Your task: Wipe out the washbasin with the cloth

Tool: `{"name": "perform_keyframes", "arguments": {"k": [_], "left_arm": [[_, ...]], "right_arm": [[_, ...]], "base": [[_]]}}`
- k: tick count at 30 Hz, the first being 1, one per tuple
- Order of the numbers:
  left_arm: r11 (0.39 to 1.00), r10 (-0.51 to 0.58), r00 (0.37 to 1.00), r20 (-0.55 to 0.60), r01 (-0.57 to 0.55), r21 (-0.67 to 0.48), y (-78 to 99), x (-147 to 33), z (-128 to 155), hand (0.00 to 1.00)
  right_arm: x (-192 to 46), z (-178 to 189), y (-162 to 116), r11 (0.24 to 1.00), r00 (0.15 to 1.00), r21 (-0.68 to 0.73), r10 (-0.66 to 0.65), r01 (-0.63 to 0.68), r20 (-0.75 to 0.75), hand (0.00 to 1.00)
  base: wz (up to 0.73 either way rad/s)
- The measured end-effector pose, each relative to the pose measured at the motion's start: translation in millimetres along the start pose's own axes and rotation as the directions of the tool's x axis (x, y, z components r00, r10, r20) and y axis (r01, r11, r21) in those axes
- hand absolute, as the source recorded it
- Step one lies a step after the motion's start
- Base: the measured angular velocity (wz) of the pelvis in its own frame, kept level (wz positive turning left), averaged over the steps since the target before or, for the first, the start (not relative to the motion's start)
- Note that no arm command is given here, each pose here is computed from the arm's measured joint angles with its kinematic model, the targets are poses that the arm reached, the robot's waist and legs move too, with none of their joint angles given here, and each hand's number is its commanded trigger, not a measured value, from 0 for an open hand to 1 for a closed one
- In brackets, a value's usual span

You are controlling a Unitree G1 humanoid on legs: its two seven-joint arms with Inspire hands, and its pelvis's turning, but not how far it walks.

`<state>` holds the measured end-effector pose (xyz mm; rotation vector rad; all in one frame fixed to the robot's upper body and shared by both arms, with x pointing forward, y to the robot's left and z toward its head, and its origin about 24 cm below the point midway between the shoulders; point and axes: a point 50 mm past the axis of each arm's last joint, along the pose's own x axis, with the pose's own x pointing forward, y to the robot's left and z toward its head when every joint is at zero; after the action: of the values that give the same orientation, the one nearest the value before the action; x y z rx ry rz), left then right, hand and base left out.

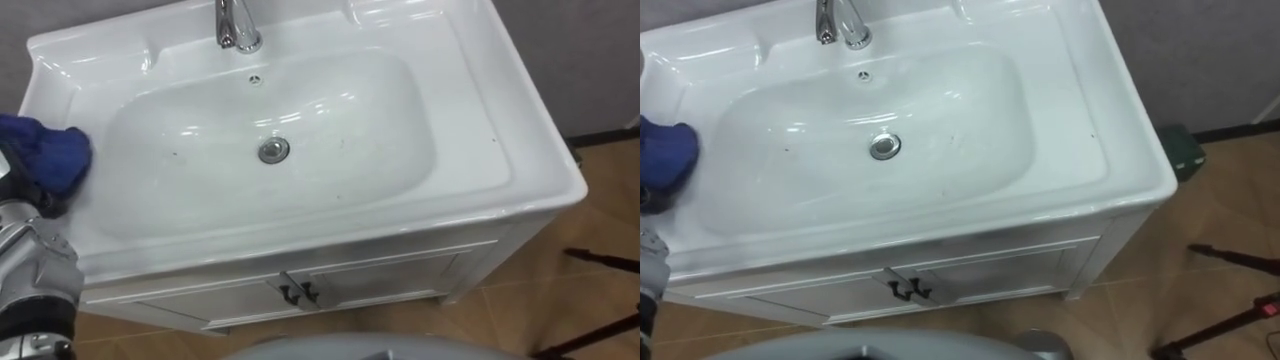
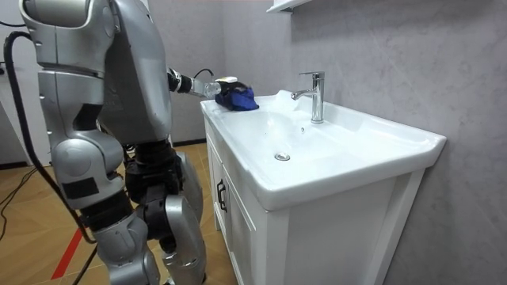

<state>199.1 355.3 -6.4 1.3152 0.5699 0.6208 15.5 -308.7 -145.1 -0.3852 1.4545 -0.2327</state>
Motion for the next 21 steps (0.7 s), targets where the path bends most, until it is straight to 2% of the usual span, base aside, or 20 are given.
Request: {"name": "perform_keyframes", "arguments": {"k": [9,21], "left_arm": [[0.998,0.005,0.996,0.093,0.0,-0.058,-4.0,-7.3,24,0.0],[0.997,0.026,0.985,0.169,-0.012,-0.08,3.3,-8.3,44,0.0]], "right_arm": [[0,4,6,1.0,0.999,0.001,0.015,-0.015,0.032,0.0],[0,12,14,0.999,0.998,-0.035,0.043,-0.041,0.051,0.0]], "base": [[0.04],[-0.01]]}}
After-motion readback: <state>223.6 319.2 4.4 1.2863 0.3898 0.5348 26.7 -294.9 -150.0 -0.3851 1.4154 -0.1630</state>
